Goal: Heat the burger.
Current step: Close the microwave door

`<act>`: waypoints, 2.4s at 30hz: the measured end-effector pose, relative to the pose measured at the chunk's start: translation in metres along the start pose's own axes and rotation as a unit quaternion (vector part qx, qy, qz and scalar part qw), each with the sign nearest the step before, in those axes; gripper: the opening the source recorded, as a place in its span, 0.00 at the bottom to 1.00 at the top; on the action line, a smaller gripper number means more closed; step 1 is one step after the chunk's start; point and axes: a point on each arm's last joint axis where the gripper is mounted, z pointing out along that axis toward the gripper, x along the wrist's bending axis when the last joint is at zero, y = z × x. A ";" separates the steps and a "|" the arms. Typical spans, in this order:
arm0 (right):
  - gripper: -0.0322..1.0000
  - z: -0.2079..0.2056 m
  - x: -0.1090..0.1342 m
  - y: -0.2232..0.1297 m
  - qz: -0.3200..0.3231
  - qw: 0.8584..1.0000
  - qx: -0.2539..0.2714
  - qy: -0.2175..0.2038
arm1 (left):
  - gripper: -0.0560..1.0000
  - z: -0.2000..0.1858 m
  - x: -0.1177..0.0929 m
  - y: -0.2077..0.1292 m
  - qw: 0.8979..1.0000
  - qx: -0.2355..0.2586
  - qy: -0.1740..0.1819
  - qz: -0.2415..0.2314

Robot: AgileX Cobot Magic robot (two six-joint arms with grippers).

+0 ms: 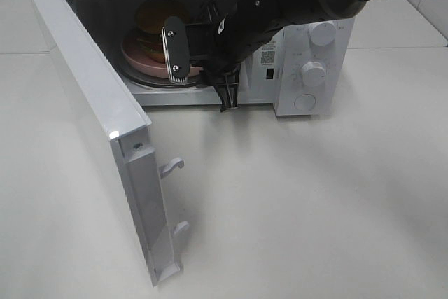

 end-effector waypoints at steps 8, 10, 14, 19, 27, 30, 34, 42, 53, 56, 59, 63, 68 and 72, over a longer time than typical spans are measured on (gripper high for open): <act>0.59 -0.017 0.007 -0.001 0.055 0.998 0.001 -0.007 | 0.99 0.000 0.000 0.000 1.000 0.000 0.000 0.000; 0.61 -0.019 0.010 -0.001 0.065 0.998 0.000 -0.008 | 0.99 0.000 0.000 0.000 1.000 0.000 0.000 0.000; 0.78 -0.033 0.013 -0.002 0.105 0.994 -0.010 -0.037 | 0.99 0.000 0.000 0.000 1.000 0.000 0.000 0.001; 0.84 -0.048 0.024 -0.006 0.123 0.991 -0.014 -0.052 | 0.99 0.000 0.000 0.000 1.000 0.000 0.000 0.001; 0.84 -0.073 0.043 -0.010 0.206 0.976 -0.026 -0.067 | 0.99 0.000 0.000 0.000 1.000 0.000 0.000 0.001; 0.84 -0.087 0.048 -0.011 0.261 0.962 -0.032 -0.069 | 0.99 0.000 0.000 0.000 1.000 0.000 0.000 0.001; 0.84 -0.108 0.060 -0.014 0.348 0.935 -0.037 -0.064 | 0.99 0.000 0.000 0.000 1.000 0.000 0.000 0.001; 0.83 -0.140 0.082 -0.030 0.402 0.913 -0.024 -0.061 | 0.99 0.000 0.000 0.000 1.000 0.000 0.000 0.001; 0.81 -0.202 0.118 -0.075 0.577 0.814 0.033 -0.058 | 0.99 0.000 0.000 0.000 1.000 0.000 0.000 0.001; 0.81 -0.208 0.120 -0.077 0.594 0.801 0.041 -0.056 | 0.99 0.000 0.000 0.000 1.000 0.000 0.000 0.001; 0.80 -0.227 0.129 -0.087 0.631 0.771 0.072 -0.045 | 0.99 0.000 0.000 0.000 1.000 0.000 0.000 0.001; 0.79 -0.257 0.140 -0.094 0.672 0.733 0.096 -0.044 | 0.99 0.000 0.000 0.000 1.000 0.000 0.000 0.001; 0.78 -0.290 0.153 -0.088 0.682 0.724 0.096 -0.044 | 0.99 0.000 0.000 0.000 1.000 0.000 0.000 0.001; 0.77 -0.316 0.166 -0.084 0.683 0.722 0.096 -0.056 | 0.99 0.000 0.000 0.000 1.000 0.000 0.000 0.001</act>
